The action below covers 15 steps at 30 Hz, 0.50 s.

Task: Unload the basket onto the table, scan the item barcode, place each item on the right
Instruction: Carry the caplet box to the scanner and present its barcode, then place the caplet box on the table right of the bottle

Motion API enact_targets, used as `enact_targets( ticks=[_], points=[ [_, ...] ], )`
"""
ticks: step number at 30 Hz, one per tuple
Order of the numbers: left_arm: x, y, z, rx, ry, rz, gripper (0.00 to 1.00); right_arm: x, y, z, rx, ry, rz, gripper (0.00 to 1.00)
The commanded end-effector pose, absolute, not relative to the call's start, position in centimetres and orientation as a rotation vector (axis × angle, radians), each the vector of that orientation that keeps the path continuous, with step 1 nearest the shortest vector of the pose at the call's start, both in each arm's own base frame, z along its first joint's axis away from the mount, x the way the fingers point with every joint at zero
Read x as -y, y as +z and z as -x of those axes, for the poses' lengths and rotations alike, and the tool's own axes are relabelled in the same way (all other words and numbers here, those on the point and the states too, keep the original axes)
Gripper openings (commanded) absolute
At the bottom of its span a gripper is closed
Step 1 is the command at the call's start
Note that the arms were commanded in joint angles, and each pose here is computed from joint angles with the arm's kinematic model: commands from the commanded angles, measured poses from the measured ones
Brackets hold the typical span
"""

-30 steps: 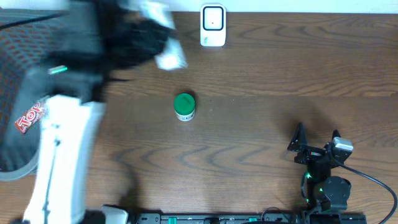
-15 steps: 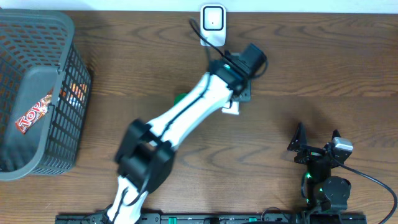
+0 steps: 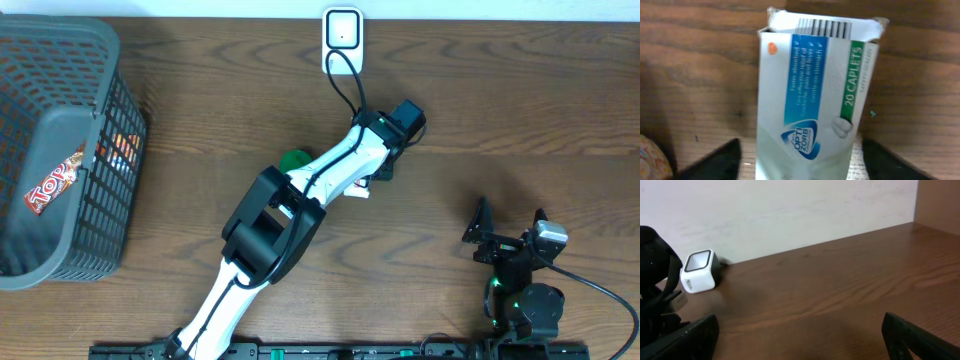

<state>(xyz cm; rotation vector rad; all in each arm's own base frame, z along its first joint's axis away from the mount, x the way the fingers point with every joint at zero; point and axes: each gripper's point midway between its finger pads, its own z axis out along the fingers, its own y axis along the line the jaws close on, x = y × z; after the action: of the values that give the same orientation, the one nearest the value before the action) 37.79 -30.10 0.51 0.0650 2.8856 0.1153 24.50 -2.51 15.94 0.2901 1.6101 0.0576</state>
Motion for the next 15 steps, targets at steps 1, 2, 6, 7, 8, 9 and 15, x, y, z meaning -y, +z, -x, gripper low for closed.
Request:
enact_targets(
  ticks=[1, 2, 6, 7, 8, 9, 15],
  points=[
    [29.5, 2.8, -38.8, -2.848, 0.130, -0.132, 0.91, 2.6, 15.9, -24.5, -1.610, 0.060, -0.299, 0.99],
    [29.2, 4.5, -39.3, -2.821, 0.131, -0.148, 0.92, 2.6, 15.9, -24.5, -1.610, 0.060, -0.299, 0.99],
    [28.1, 16.5, -41.5, -2.616, 0.046, -0.234, 0.93, 2.6, 15.9, -24.5, -1.610, 0.060, -0.299, 0.99],
    [27.7, 20.3, -41.7, -2.546, 0.006, -0.260, 0.93, 2.6, 15.9, -24.5, -1.610, 0.060, -0.299, 0.99],
    [27.0, 24.4, -41.7, -2.468, -0.035, -0.271, 0.93, 2.6, 15.9, -24.5, -1.610, 0.060, -0.299, 0.99],
    [26.0, 28.5, -41.6, -2.384, -0.074, -0.266, 0.94, 2.6, 15.9, -24.5, -1.610, 0.060, -0.299, 0.99],
    [10.3, 48.3, -38.5, -1.921, -0.093, 0.117, 0.99, 2.6, 15.9, -24.5, -1.610, 0.060, -0.299, 0.99]
  ],
)
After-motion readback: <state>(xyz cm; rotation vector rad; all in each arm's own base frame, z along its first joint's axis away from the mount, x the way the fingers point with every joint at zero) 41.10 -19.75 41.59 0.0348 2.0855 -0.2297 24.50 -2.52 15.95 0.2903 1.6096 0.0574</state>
